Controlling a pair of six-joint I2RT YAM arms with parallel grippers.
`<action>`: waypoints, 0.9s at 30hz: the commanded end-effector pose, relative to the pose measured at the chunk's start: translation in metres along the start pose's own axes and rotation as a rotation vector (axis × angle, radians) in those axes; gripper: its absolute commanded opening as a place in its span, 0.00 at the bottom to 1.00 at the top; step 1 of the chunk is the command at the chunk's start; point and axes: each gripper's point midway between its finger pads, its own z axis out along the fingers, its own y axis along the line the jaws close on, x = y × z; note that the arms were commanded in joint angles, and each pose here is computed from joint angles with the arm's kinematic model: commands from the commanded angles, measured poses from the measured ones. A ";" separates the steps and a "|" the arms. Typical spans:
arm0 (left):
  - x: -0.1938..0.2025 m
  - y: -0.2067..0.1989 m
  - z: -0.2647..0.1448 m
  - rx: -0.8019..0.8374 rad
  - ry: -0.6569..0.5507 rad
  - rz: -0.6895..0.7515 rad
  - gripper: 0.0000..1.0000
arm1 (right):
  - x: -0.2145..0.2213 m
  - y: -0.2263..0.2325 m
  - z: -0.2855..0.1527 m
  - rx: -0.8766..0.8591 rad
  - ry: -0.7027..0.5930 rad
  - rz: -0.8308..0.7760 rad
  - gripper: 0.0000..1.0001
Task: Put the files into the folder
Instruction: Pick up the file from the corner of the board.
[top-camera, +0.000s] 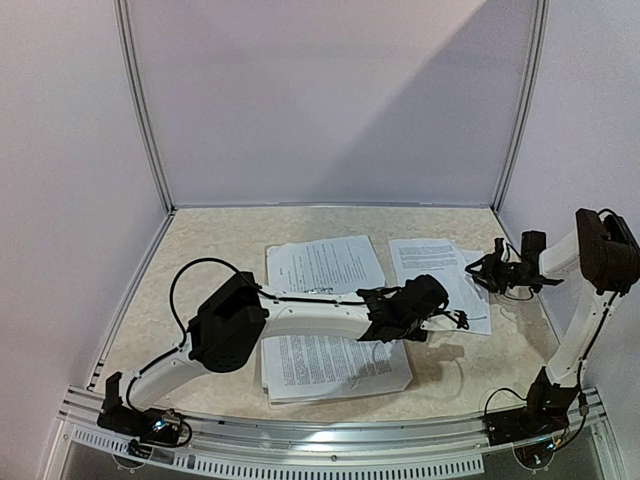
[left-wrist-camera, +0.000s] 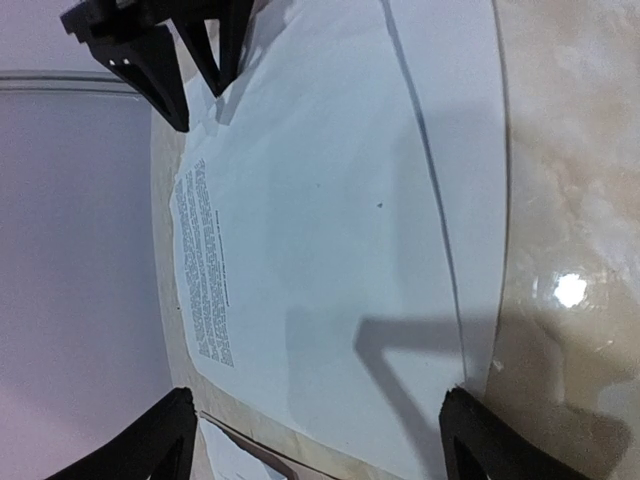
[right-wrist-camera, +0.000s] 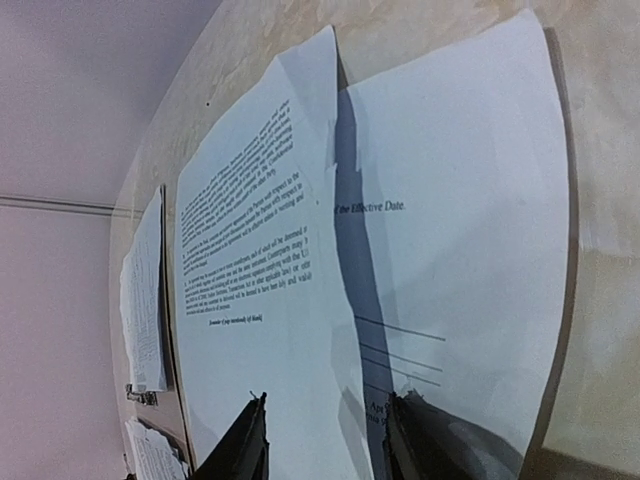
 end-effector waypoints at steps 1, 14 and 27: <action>0.005 -0.036 0.010 0.055 0.027 0.056 0.86 | -0.005 -0.004 0.008 -0.015 0.020 0.031 0.40; 0.006 -0.036 0.010 0.056 0.028 0.056 0.86 | 0.005 -0.012 0.018 0.065 0.107 0.097 0.44; 0.005 -0.037 0.009 0.054 0.027 0.060 0.86 | 0.024 0.023 -0.001 -0.039 0.217 0.098 0.48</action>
